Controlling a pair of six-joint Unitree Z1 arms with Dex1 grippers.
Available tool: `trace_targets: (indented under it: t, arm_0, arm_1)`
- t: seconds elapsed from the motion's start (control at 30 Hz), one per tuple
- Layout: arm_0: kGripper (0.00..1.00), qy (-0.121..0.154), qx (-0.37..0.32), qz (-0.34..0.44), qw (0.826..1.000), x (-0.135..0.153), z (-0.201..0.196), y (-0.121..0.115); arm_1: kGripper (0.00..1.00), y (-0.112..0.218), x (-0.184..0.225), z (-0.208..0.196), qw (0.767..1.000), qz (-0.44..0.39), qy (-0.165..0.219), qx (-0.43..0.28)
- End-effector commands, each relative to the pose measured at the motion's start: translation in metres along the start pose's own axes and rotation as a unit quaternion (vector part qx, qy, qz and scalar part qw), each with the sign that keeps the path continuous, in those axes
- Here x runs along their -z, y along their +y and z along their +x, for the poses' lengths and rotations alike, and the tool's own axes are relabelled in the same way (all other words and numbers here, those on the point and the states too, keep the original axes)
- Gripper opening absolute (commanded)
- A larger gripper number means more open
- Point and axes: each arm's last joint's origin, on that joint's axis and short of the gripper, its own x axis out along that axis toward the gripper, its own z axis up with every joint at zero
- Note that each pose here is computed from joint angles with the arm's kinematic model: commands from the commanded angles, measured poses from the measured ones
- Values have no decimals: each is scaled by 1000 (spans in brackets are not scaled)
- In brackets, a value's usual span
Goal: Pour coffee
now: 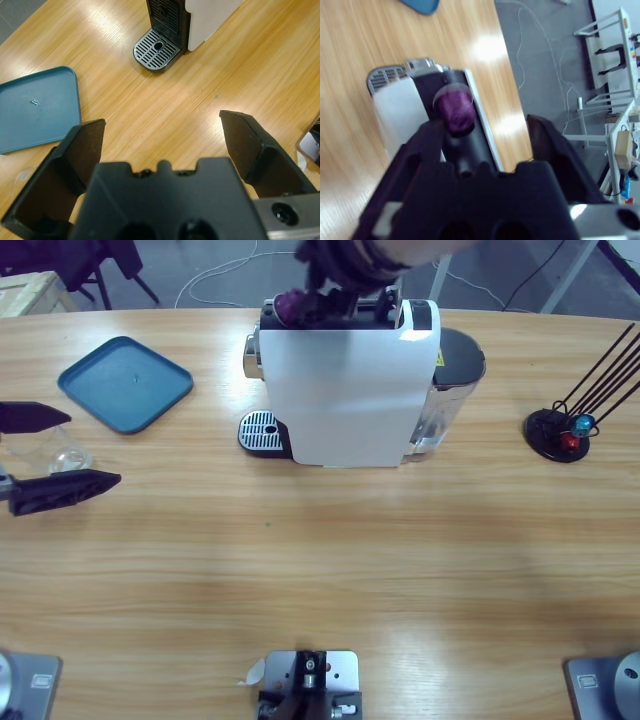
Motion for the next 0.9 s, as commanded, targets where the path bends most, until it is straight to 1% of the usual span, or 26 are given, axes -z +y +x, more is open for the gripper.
trace_targets:
  t: [0.03,0.07,0.13,0.17,0.27,0.3,0.33,0.37,0.4,0.43,0.47,0.57,0.63,0.7,0.77,0.83,0.9]
  arm_0:
    - [1000,22,-2,0,1000,12,7,0]
    - [1000,21,-1,0,1000,12,7,0]
    - [1000,17,-1,0,1000,12,4,0]
    - [1000,14,-2,-1,1000,13,3,0]
    - [1000,8,-2,0,1000,12,0,0]
    - [998,9,-2,-1,1000,12,1,0]
    - [996,13,-1,-3,1000,12,2,-1]
    - [996,14,1,-4,1000,13,3,-1]
    - [996,13,2,-5,1000,13,2,-1]
    - [996,11,2,-7,1000,14,1,-1]
    - [996,7,2,-7,1000,13,-1,-1]
    - [992,-2,2,-9,1000,12,-4,-1]
    - [1000,-5,9,-8,1000,11,-6,-1]
    - [1000,-8,15,-10,1000,9,-6,-2]
    - [1000,-11,15,-13,1000,7,-7,-1]
    - [1000,-12,15,-17,1000,6,-8,-1]
    - [1000,-15,15,-19,1000,4,-9,-1]
  arm_1:
    - [434,13,-10,-36,999,0,-34,-4]
    - [323,15,-11,-37,999,4,-35,-7]
    - [36,17,-11,-38,999,15,-39,-13]
    - [0,17,-12,-40,999,20,-44,-15]
    - [0,14,-14,-56,995,71,-62,-18]
    - [0,16,-13,-63,992,102,-72,-32]
    - [0,19,-12,-72,985,151,-77,-44]
    - [0,21,-8,-80,974,211,-68,-56]
    - [0,24,-4,-87,962,260,-49,-65]
    - [0,27,4,-95,950,301,-28,-73]
    - [0,31,14,-101,941,329,-19,-74]
    - [0,40,48,-116,912,407,16,-41]
    - [0,42,67,-127,892,451,26,-6]
    - [0,36,77,-140,867,497,11,37]
    - [0,21,77,-142,834,544,-28,92]
    - [0,2,73,-127,797,589,-57,123]
    - [0,-18,67,-104,751,639,-76,148]
